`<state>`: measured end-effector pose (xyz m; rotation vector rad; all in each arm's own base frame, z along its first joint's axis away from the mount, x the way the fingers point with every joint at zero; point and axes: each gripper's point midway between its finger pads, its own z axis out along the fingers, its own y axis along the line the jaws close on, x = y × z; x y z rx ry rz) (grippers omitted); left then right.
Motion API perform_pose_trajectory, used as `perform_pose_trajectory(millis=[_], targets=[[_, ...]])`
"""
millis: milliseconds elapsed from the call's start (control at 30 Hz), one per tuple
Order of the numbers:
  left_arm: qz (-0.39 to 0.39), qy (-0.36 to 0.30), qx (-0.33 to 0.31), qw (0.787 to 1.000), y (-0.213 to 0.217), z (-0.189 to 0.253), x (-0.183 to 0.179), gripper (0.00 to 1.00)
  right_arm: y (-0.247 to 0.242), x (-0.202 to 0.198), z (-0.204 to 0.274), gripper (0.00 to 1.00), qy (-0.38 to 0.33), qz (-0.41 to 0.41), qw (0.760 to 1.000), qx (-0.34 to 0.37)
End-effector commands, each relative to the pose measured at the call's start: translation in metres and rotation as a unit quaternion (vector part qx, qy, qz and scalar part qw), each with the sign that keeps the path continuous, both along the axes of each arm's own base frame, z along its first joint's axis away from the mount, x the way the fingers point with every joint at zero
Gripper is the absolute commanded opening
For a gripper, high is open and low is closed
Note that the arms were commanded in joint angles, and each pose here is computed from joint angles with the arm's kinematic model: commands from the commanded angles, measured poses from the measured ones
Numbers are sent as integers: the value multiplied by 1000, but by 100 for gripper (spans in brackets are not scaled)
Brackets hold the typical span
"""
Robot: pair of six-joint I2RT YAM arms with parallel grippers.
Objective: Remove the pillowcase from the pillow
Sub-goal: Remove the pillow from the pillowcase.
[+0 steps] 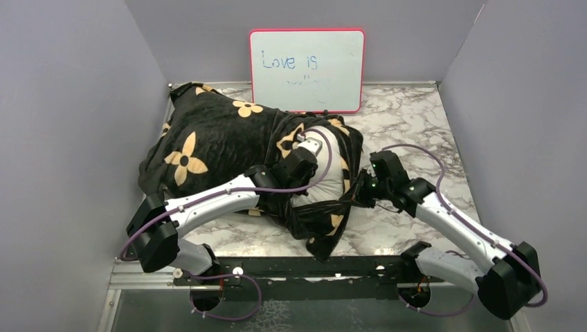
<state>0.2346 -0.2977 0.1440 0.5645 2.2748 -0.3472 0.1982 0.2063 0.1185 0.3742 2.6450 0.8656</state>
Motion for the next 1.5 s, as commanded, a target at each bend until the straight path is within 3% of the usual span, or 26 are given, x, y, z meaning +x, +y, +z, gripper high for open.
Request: perform_pose_trajectory(millis=[0,67,167,300,367,500,667,800,1000,1167,1267,1333,1467], targets=[[80,28,-25,996,47,2,26,0,-60,-22,-51,0,25,-57,992,-106],[42,22,-99,994,32,22,25,0,-58,-21,-61,0,42,-46,993,-96],[-37,41,-137,989,5,28,12,0,-40,-21,-71,0,77,-19,995,-63],[-109,61,-114,986,-25,22,-18,54,-19,-19,-74,0,88,-5,996,-9],[-133,51,-92,986,-38,25,-31,72,-18,-17,-74,0,82,-10,997,-4],[-139,34,-21,989,-43,11,-40,80,-20,-16,-73,0,77,-21,997,-2],[-129,47,92,986,-33,-33,-44,82,-17,-17,-68,0,72,-25,997,15],[-88,38,172,980,-20,-66,-37,79,-20,-13,-62,0,54,-37,998,12],[-25,-11,209,978,-12,-60,-10,49,-26,-17,-66,0,58,-43,997,-1],[-6,-19,179,984,-24,-44,6,14,-30,-33,-80,0,82,-26,996,-11],[1,-12,166,986,-28,-41,17,10,-34,-43,-89,0,93,-22,995,-13],[1,-7,149,989,-33,-39,21,1,-34,-49,-92,0,98,-19,995,-9],[-11,2,109,994,-46,-33,23,0,-35,-55,-96,0,103,-17,994,-6]])
